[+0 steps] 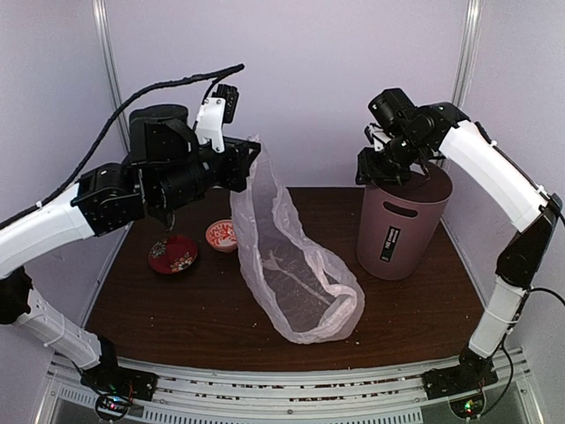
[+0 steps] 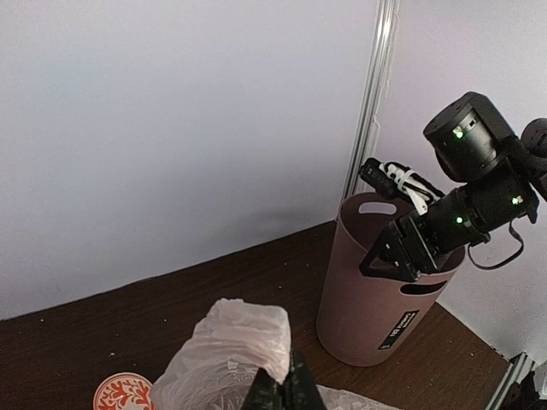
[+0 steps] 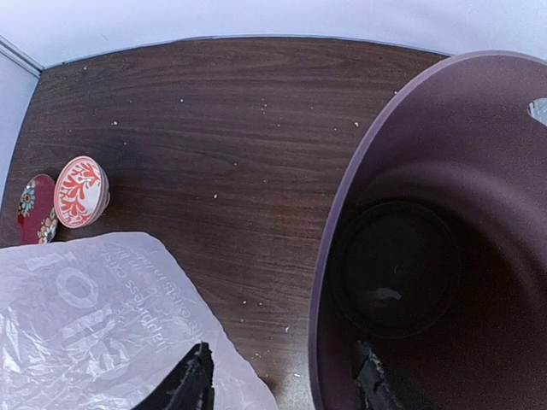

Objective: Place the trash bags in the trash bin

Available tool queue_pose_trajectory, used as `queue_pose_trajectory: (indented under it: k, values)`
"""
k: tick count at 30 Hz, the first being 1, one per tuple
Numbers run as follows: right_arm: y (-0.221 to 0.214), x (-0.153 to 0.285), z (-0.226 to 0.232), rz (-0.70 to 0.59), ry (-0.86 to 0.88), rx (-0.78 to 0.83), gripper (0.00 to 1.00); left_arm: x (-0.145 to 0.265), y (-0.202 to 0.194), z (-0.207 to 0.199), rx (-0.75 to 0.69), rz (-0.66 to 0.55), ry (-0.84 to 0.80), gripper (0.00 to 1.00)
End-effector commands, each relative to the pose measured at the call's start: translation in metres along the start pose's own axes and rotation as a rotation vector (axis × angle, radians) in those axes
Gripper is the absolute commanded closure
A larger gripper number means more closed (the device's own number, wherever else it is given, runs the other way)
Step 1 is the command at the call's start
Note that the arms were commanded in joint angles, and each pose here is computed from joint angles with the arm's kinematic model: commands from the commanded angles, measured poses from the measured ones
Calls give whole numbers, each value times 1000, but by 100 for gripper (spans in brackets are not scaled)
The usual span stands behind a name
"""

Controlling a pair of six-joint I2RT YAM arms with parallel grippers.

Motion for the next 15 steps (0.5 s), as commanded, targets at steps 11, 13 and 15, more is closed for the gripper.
queue_pose_trajectory:
  k: [11, 13, 15]
  values:
    - [-16, -22, 14, 86, 106, 4, 72, 23, 84, 18, 17, -191, 49, 100]
    - [-16, -22, 18, 96, 129, 1, 79, 30, 92, 24, 19, -210, 69, 100]
    - [-17, -21, 23, 96, 160, -8, 81, 35, 100, 29, 27, -218, 92, 100]
Point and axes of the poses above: each gripper's point midway between its finger pads, its own x axis back along the fingers, its own z axis along the line the jaws close on, y = z × x, the point moved 3 cm from there along x, back along the fingers, and after that the axes turned 10 degrees about -x, right-handed, at the moved point
